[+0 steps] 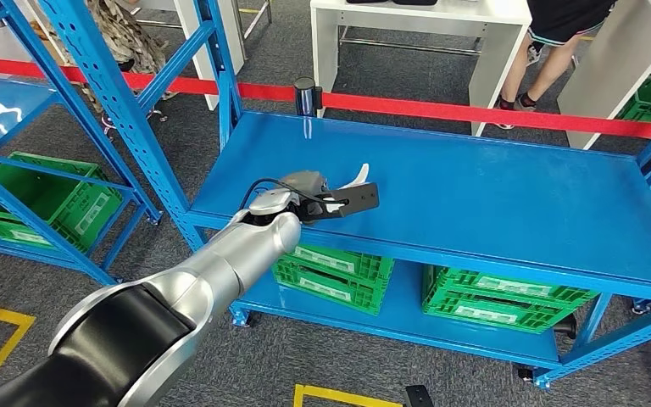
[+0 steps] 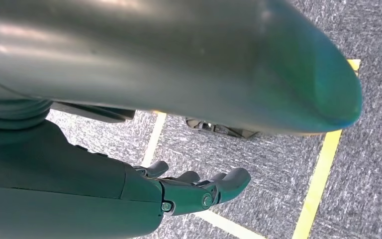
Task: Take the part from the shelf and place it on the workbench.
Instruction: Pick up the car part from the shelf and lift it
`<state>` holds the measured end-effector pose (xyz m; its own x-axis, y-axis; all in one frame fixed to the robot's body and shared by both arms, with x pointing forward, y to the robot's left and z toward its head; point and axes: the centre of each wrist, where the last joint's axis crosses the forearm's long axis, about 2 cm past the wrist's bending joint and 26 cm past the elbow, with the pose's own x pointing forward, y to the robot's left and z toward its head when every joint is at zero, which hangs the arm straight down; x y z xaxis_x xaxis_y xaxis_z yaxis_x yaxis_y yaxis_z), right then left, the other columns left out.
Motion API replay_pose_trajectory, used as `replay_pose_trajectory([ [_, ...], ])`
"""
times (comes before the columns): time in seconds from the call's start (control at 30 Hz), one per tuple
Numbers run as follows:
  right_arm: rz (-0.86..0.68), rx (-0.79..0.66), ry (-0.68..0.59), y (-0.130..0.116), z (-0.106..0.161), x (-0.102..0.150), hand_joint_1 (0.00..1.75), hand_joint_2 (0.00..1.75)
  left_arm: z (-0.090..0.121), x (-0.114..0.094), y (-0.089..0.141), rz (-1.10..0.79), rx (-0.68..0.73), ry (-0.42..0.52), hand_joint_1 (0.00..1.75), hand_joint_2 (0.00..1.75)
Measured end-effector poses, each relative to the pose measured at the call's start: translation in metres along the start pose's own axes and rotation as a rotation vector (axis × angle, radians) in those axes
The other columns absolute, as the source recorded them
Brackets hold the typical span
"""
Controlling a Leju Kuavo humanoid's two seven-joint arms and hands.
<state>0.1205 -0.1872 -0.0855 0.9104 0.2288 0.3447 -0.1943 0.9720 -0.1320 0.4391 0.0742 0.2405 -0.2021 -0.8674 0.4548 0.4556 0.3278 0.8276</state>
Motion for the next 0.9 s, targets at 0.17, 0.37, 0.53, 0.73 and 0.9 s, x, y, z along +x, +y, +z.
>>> replay_pose_trajectory([
  [0.17, 0.008, 0.008, -0.003, 0.0, 0.0, 0.0, 0.0, 0.0, 0.0, 0.007, 0.014, 0.035, 0.027, -0.055, 1.75, 1.75],
  [0.37, 0.01, 0.014, -0.003, 0.0, 0.0, 0.001, 0.0, 0.0, 0.002, 0.017, 0.022, 0.183, 0.061, -0.21, 1.75, 1.75],
  [0.53, 0.007, 0.015, -0.004, 0.0, 0.0, 0.001, 0.0, 0.0, 0.004, 0.031, 0.025, 0.251, 0.075, -0.311, 1.75, 1.75],
  [0.73, 0.006, 0.015, -0.004, 0.0, 0.0, 0.001, 0.0, 0.0, 0.006, 0.04, 0.026, 0.222, 0.077, -0.348, 1.75, 1.75],
  [0.9, -0.001, 0.014, -0.007, 0.0, 0.0, 0.0, 0.0, 0.0, 0.008, 0.05, 0.025, 0.276, 0.065, -0.422, 1.75, 1.75],
])
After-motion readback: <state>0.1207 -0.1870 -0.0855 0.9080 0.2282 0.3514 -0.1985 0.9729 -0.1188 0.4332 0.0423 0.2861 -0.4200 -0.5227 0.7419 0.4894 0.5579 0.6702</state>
